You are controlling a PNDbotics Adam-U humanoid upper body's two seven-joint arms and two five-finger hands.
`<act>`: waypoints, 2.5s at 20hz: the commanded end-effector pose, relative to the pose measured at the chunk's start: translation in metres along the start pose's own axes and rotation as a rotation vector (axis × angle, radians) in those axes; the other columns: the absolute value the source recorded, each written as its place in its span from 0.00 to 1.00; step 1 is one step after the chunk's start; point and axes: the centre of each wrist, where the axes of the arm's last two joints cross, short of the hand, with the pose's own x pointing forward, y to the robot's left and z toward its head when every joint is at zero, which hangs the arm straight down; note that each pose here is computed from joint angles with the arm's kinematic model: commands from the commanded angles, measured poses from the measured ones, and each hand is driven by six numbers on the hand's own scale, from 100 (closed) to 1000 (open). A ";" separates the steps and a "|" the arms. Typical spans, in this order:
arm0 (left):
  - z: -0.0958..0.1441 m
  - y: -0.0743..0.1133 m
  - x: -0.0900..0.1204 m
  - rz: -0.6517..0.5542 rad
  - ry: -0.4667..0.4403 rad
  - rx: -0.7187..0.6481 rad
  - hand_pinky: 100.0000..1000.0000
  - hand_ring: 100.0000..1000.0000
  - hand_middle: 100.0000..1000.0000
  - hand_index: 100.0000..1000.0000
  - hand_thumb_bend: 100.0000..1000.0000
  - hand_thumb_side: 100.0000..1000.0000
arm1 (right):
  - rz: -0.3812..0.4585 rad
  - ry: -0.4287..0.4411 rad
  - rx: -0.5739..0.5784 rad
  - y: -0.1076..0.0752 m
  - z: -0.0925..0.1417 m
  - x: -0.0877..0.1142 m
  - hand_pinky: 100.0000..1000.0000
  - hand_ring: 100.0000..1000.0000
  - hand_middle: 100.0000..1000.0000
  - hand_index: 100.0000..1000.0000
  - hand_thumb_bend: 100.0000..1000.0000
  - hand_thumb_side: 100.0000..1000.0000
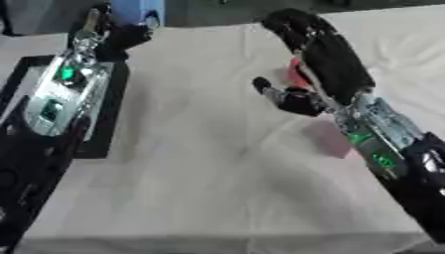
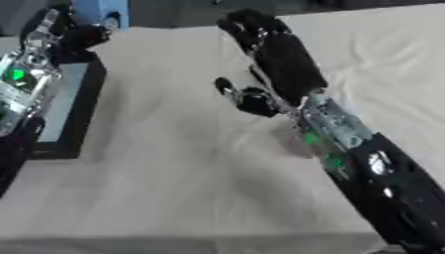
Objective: Pick up the objects with one hand, pass them to the other hand, and then place them into the box on the other side of the table.
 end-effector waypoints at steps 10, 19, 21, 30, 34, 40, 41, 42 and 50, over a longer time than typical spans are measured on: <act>0.000 0.104 -0.051 -0.084 0.134 0.236 0.45 0.91 0.42 0.33 0.00 0.19 | -0.167 0.260 -0.225 -0.101 0.006 -0.049 0.82 0.86 0.76 0.88 0.22 0.14; -0.010 0.121 -0.087 -0.197 0.267 0.200 0.53 0.94 0.49 0.43 0.09 0.05 | -0.129 0.279 -0.329 -0.130 0.005 -0.056 0.82 0.86 0.76 0.88 0.25 0.09; -0.013 0.124 -0.093 -0.221 0.289 0.190 0.55 0.96 0.50 0.45 0.15 0.02 | -0.125 0.280 -0.342 -0.133 0.005 -0.057 0.82 0.86 0.76 0.88 0.25 0.09; -0.022 0.131 -0.114 -0.355 0.361 0.184 0.83 1.00 0.78 0.79 0.75 0.09 | -0.106 0.284 -0.369 -0.143 0.006 -0.059 0.82 0.86 0.76 0.88 0.26 0.08; -0.024 0.137 -0.121 -0.411 0.378 0.171 0.87 1.00 0.81 0.83 0.82 0.11 | -0.100 0.288 -0.369 -0.146 0.007 -0.061 0.82 0.85 0.75 0.87 0.26 0.08; -0.020 0.142 -0.104 -0.426 0.296 0.201 0.85 1.00 0.81 0.83 0.70 0.13 | -0.102 0.288 -0.377 -0.150 0.008 -0.064 0.82 0.85 0.75 0.87 0.26 0.08; -0.018 0.142 -0.098 -0.411 0.269 0.211 0.83 1.00 0.81 0.81 0.61 0.16 | -0.103 0.286 -0.374 -0.150 0.009 -0.064 0.82 0.85 0.75 0.87 0.26 0.08; -0.015 0.142 -0.091 -0.387 0.236 0.224 0.83 1.00 0.81 0.81 0.53 0.19 | -0.105 0.284 -0.371 -0.150 0.009 -0.065 0.82 0.85 0.75 0.87 0.26 0.08; 0.025 0.120 -0.037 -0.047 -0.230 0.372 0.68 1.00 0.80 0.75 0.19 0.68 | -0.267 0.248 -0.204 -0.152 0.011 -0.067 0.82 0.84 0.73 0.86 0.09 0.21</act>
